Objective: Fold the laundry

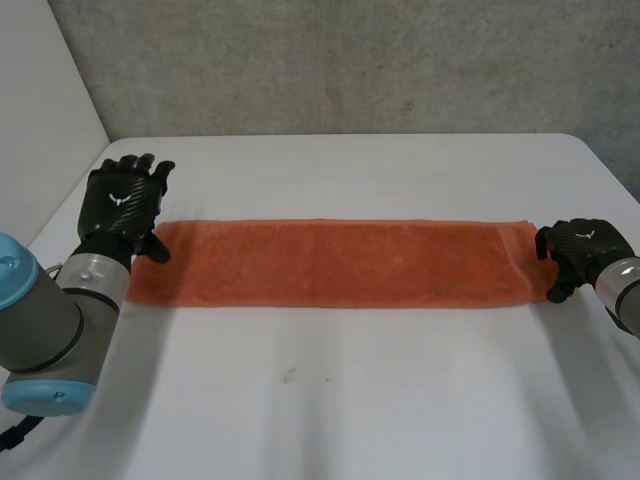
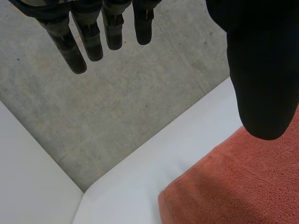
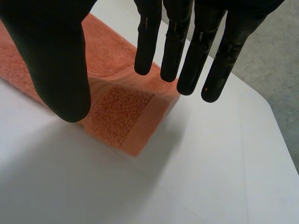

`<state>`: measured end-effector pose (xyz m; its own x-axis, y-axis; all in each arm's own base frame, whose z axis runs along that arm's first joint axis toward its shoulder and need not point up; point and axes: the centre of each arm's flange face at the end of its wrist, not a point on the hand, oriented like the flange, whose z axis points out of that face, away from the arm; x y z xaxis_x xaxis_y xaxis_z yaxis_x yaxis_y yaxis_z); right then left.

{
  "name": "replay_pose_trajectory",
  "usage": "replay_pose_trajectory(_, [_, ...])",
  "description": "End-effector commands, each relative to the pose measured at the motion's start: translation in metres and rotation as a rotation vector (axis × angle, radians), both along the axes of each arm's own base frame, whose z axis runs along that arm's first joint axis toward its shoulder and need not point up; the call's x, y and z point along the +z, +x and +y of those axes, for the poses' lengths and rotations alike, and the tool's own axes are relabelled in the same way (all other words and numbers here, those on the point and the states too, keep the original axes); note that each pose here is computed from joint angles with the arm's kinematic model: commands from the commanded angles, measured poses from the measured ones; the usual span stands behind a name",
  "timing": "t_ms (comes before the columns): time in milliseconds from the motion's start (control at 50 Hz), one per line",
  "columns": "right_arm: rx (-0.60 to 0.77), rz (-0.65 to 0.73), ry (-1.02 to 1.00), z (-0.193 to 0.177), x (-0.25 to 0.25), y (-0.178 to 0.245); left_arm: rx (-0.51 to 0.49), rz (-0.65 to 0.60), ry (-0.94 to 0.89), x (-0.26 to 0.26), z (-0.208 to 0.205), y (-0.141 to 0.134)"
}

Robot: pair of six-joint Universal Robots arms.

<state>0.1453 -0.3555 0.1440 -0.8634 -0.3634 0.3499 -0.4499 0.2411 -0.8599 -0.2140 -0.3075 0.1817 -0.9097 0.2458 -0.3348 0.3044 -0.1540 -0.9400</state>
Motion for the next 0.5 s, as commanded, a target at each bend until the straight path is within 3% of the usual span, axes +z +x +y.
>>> replay_pose_trajectory(20, [-0.008, 0.005, 0.01, -0.005, -0.01, -0.003, -0.003, -0.002, 0.005, -0.002, 0.001, 0.001])
replay_pose_trajectory(180, [-0.005, 0.007, 0.036, -0.011, -0.021, -0.004, -0.004, -0.002, 0.007, -0.002, 0.001, 0.0])
replay_pose_trajectory(360, [-0.099, 0.021, -0.003, -0.031, -0.015, -0.034, -0.001, -0.002, 0.008, -0.002, 0.001, 0.001])
replay_pose_trajectory(500, [-0.277, 0.107, -0.053, -0.059, -0.006, -0.091, 0.002, -0.004, 0.009, -0.003, 0.001, 0.002])
